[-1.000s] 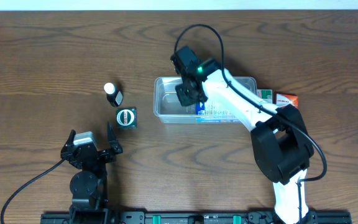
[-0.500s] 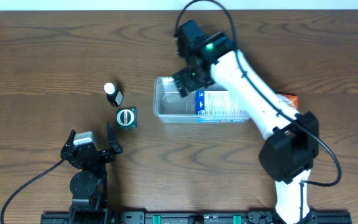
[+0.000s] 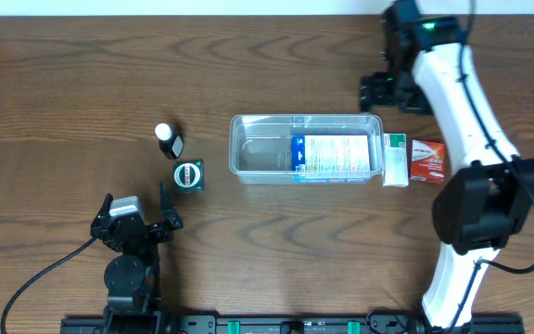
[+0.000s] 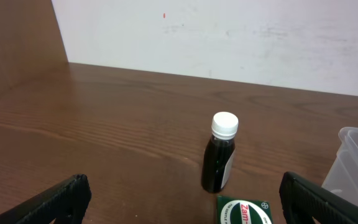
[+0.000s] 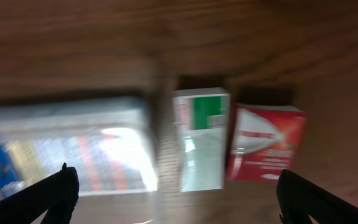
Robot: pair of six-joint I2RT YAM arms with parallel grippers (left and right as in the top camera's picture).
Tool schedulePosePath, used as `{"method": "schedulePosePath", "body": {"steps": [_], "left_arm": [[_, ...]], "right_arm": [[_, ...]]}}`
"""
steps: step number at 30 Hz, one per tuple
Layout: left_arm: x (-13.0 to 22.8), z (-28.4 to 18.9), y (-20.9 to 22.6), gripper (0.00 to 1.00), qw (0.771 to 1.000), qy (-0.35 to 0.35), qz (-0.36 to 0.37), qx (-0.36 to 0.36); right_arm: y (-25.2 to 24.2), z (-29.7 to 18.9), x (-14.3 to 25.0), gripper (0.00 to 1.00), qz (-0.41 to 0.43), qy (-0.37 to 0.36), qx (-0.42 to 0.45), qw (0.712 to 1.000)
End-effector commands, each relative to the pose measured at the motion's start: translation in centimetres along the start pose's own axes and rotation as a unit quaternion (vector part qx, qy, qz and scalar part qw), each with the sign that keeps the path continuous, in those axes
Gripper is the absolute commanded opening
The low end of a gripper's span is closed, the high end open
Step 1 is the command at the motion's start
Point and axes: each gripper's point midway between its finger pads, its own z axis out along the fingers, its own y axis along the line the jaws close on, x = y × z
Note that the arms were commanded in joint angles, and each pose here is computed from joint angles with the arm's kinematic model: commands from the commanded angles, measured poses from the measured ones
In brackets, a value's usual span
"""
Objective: Pack container
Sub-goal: 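Lift the right gripper out of the container and move right, then lower the right gripper toward the white-green Panadol box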
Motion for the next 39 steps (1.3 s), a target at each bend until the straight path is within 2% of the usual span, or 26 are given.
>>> {"method": "schedulePosePath", "body": {"steps": [1,10,17,23,33,39], "left_arm": [[1.8,0.1,0.6,0.98,0.999,0.026,0.016,-0.015],[1.8,0.1,0.6,0.98,0.999,0.025,0.016,-0.015],[1.8,0.1,0.6,0.98,0.999,0.025,0.016,-0.015],[1.8,0.1,0.6,0.98,0.999,0.026,0.016,-0.015],[1.8,0.1,0.6,0.98,0.999,0.025,0.016,-0.015],[1.8,0.1,0.6,0.98,0.999,0.026,0.016,-0.015]], "right_arm": [[-2.9,-1.4,-0.9,0.99,0.045,-0.021,0.004,0.999],[-7.6,-0.3,-0.4,0.99,0.106,0.004,0.016,0.994],[-8.9,2.3,2.3,0.99,0.127,0.060,0.027,0.990],[-7.8,4.4,4.3,0.98,0.106,0.094,0.034,0.989],[-4.7,4.6,3.4,0.97,0.027,0.067,0.026,0.997],[-4.7,4.6,3.2,0.97,-0.008,0.064,0.025,0.998]]}}
